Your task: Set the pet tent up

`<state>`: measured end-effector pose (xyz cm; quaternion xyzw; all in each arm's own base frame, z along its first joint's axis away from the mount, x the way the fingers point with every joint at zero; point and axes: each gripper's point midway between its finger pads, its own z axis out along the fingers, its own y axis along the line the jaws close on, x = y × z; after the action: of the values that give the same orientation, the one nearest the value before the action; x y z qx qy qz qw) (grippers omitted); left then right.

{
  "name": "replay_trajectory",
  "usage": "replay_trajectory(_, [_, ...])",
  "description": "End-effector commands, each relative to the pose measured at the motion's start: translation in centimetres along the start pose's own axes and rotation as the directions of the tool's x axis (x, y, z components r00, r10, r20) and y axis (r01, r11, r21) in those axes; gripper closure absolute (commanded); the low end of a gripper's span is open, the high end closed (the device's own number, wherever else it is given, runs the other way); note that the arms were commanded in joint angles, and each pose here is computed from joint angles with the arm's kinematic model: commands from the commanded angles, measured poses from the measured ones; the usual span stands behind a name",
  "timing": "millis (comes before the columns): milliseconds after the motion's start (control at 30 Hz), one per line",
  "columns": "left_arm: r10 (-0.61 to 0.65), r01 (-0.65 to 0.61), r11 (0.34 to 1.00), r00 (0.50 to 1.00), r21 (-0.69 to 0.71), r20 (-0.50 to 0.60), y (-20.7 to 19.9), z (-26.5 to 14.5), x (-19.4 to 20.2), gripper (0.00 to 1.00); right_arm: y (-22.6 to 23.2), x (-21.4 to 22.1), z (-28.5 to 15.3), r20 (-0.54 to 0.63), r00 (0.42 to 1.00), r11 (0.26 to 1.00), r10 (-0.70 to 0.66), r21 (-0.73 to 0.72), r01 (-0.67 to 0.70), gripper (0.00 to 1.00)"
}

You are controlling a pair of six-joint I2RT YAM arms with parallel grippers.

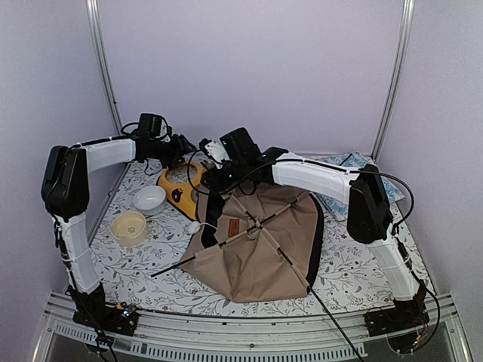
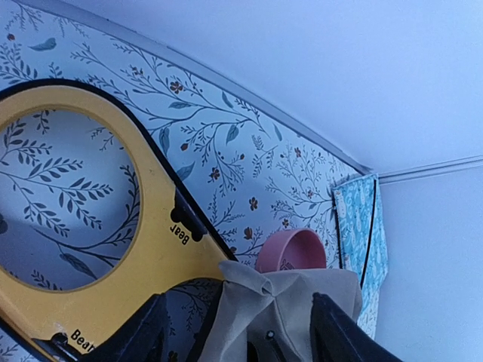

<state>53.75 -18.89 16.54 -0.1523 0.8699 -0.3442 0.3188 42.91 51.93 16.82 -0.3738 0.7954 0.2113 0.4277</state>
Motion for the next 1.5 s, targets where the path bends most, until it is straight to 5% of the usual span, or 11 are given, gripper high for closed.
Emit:
replay_trajectory(0, [-0.013,0.014,1.000,1.000,0.024,-0.019,0.5,0.1,0.4,0.36,-3.5,3.2,1.1,-0.088,0.995,0.988,-0.035,0.144,0.047,0.30])
replay_trajectory(200, [-0.013,0.013,1.000,1.000,0.008,-0.024,1.4,0.3,1.0,0.34,-6.0,4.9,0.5,-0.146,0.989,0.957,-0.014,0.286,0.055,0.36])
replay_trajectory(433, [-0.024,0.025,0.999,0.998,0.027,-0.054,2.0,1.2,2.1,0.31,-4.4,7.4,2.4,-0.185,0.982,0.980,-0.022,0.190,0.057,0.39])
replay_trajectory(567, [-0.019,0.023,0.999,0.997,0.046,-0.068,1.9,1.4,2.4,0.31,-4.4,8.3,2.7,-0.219,0.976,0.981,-0.019,0.186,0.061,0.58])
replay_trajectory(733, [-0.011,0.018,0.997,0.996,0.076,-0.087,1.8,1.2,3.3,0.37,-4.8,6.3,1.2,-0.184,0.983,0.989,0.019,0.150,0.009,0.99])
replay_trajectory(1100, [0.036,0.000,0.967,0.990,0.255,-0.136,-0.3,-0.2,6.7,0.47,-3.0,-1.8,-5.9,0.032,0.989,0.990,0.143,-0.011,-0.143,1.00])
replay_trajectory(1467, [0.107,-0.046,0.872,0.989,0.487,-0.098,-5.2,-2.8,8.0,0.43,-1.7,-2.7,-7.2,0.049,0.977,0.975,0.206,-0.097,-0.201,1.00])
